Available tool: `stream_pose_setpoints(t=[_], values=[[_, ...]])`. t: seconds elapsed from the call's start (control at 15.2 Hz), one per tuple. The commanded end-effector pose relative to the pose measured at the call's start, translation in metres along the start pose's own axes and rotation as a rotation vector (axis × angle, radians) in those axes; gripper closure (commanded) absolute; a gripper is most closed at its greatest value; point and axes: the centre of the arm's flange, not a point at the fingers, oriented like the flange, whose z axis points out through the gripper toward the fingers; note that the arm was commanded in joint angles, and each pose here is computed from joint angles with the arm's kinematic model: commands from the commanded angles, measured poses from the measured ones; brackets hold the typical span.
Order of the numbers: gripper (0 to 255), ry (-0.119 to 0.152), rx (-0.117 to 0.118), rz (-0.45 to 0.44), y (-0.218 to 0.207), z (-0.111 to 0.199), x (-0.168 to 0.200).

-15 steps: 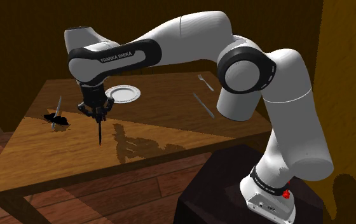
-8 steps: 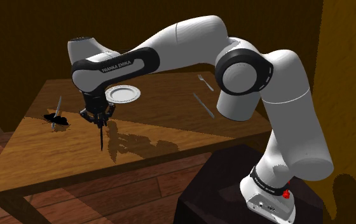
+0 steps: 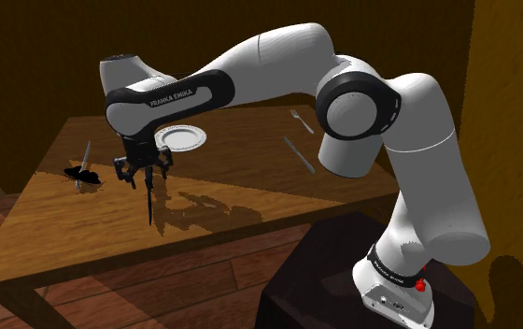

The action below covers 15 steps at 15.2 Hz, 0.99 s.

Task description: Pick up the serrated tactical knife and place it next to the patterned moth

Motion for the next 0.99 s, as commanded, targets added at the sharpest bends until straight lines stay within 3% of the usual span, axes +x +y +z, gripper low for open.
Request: stream_pose_setpoints(t=[0.0, 0.13, 0.4, 0.92], values=[[0, 0.0, 0.0, 0.0, 0.0, 0.0, 0.0], [0, 0.0, 0.0, 0.0, 0.0, 0.0, 0.0], [0, 0.0, 0.0, 0.0, 0.0, -0.05, 0.0], [0, 0.0, 0.0, 0.0, 0.0, -0.05, 0.0]])
